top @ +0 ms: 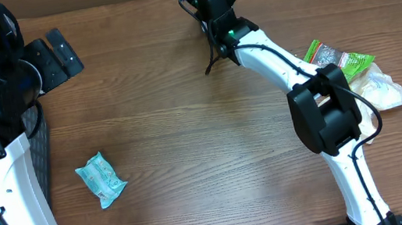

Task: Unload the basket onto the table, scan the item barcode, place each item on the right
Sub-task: 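Hold the Oreo packet in front of the scanner face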

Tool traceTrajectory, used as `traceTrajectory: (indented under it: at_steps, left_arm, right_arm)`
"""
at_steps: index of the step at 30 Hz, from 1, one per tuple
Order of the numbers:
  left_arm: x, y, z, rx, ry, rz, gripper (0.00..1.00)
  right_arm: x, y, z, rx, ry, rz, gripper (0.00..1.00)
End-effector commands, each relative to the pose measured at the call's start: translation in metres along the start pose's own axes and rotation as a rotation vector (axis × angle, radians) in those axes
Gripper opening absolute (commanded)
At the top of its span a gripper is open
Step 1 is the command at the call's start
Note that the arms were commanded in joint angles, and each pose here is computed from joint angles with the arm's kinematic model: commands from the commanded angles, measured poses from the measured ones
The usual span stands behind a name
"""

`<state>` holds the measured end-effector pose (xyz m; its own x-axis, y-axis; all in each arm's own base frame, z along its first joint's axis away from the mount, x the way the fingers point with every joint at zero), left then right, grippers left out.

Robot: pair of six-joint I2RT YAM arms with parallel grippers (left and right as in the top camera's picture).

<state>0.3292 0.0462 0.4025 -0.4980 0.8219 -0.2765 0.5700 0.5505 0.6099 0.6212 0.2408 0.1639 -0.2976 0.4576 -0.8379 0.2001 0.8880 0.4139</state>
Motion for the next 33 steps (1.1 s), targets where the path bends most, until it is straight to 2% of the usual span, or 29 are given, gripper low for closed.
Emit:
traceTrajectory:
  at_steps: [1,9,18,33]
  left_arm:
    - [0.001,0.002,0.001,-0.005,0.005,-0.016,1.00]
    - [0.001,0.002,0.001,-0.005,0.005,-0.015,1.00]
    - [0.001,0.002,0.001,-0.005,0.005,-0.016,1.00]
    - [0.001,0.002,0.001,-0.005,0.005,-0.016,1.00]
  right_arm:
    - [-0.014,0.010,-0.004,-0.046,-0.010,-0.142,0.04]
    - [-0.024,-0.003,0.004,-0.043,-0.007,-0.136,0.04]
    - [-0.013,0.015,0.002,-0.159,0.059,-0.134,0.04]
    - [-0.018,0.018,0.002,-0.172,0.037,-0.124,0.04]
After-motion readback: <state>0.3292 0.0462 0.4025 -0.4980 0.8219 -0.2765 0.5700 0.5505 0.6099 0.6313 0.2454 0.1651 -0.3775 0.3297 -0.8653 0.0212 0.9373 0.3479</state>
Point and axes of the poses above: each gripper's point midway between its finger pads, its own z axis out along the fingers, its own x axis along the line the jaws close on, y = z × x, the point moved 1 cm from there along -z, back along the fingers, and after that the axes turned 11 degrees about -z, right-handed, at the moved point
